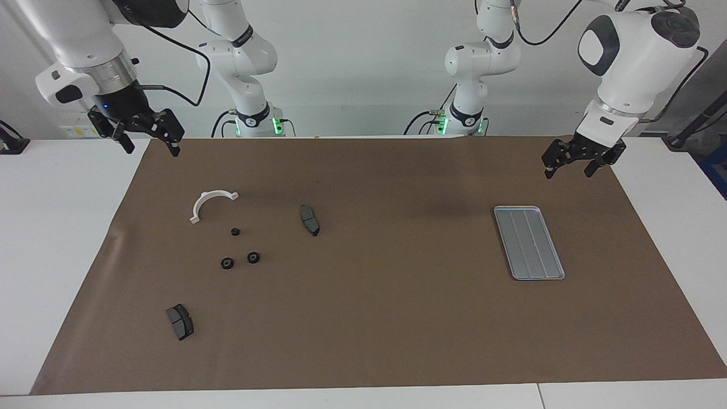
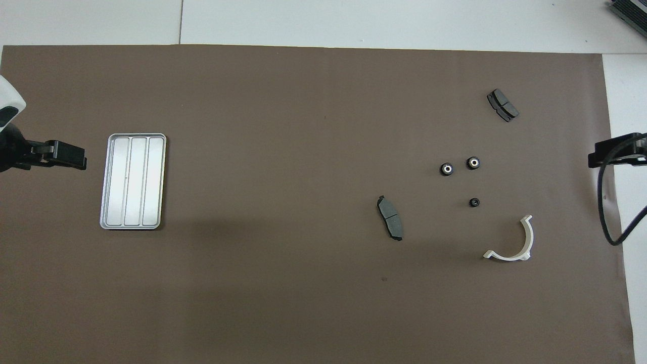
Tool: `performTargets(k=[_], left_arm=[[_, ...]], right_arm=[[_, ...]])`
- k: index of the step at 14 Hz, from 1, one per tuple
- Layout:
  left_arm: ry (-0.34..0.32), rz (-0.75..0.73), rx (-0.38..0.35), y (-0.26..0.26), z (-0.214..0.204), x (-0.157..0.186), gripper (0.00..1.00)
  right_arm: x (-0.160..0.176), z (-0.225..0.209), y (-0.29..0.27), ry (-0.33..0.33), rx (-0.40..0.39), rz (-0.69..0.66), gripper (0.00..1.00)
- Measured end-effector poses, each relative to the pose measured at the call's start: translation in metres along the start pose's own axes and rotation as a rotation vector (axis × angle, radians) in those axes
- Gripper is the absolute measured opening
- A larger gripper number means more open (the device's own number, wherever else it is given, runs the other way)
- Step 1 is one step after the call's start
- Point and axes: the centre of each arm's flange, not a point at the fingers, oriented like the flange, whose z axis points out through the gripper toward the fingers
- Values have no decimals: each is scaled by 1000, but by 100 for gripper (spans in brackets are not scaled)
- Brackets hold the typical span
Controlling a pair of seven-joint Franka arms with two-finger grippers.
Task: Place bearing gear from tray to pile
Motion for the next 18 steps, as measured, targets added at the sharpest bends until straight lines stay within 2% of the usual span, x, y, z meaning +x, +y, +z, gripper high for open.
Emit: performTargets(k=[7,18], left_arm=[[0,0,0,0,0,0,100],[0,0,0,0,0,0,100]], right_arm=[[-7,6,-1,-46,-1,-4,100],[-9,10,-6,-54,-1,-14,100]])
